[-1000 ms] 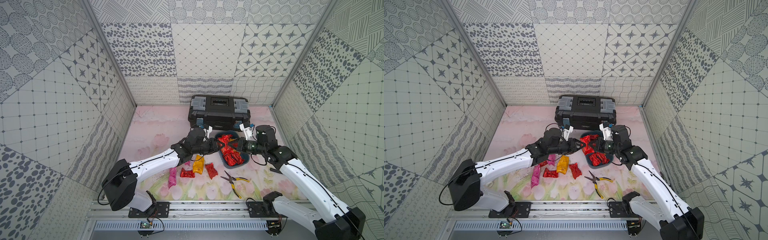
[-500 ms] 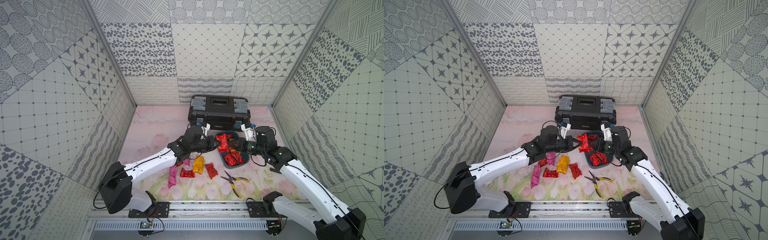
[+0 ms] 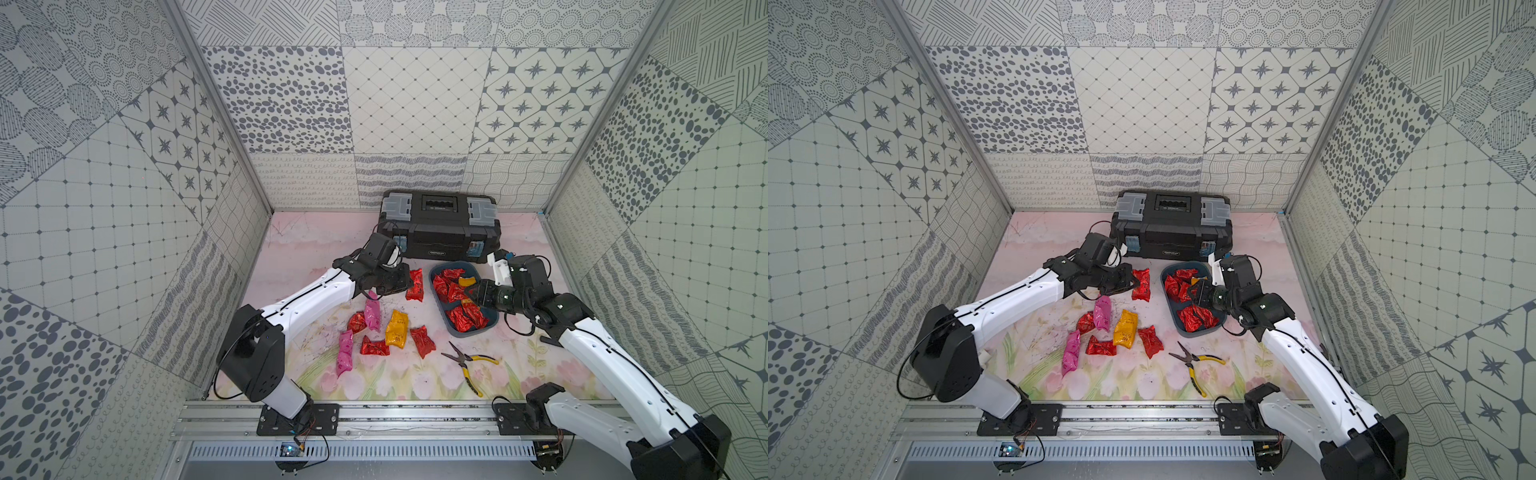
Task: Take the tea bags out of the storage box
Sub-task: Place the tea bag at the center of the board.
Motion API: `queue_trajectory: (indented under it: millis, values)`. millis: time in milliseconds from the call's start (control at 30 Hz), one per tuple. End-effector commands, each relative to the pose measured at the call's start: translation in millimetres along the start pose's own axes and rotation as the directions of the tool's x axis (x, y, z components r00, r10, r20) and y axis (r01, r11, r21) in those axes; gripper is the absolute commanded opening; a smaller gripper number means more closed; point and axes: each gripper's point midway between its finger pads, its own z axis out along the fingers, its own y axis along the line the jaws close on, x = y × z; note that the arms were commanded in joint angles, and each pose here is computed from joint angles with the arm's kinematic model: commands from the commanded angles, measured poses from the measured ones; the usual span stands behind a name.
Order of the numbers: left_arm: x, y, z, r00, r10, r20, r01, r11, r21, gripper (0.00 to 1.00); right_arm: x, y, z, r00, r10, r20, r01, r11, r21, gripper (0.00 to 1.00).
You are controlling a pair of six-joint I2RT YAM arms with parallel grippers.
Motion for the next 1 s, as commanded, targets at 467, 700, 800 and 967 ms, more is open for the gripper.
queue_trajectory:
  millis: [467,700,800,967]
  values:
    - [44.1,48.7,85.2,0.959,-0.005,-0.282,-0.038,0.988,-0.148,0.11,-1.9,-0.9,-8.2,0.999,-0.024,0.034,0.024,1.0,0.002,0.34]
    - [32.9,40.1,62.1,0.973,0.026,-0.228,-0.065,0.984,-0.165,0.56,-0.2,-1.1,-7.4,0.999,-0.025,0.025,0.026,1.0,-0.004,0.34]
    - [24.0,28.6,44.2,0.984,0.044,-0.175,-0.071,0.985,-0.154,0.64,-1.5,-1.3,-5.8,0.999,-0.029,0.022,0.029,1.0,-0.001,0.34]
    - [5.7,5.0,4.2,0.998,0.055,-0.036,-0.059,0.991,-0.121,0.68,-1.3,-13.2,0.5,1.0,-0.002,0.02,0.001,0.999,0.055,0.35]
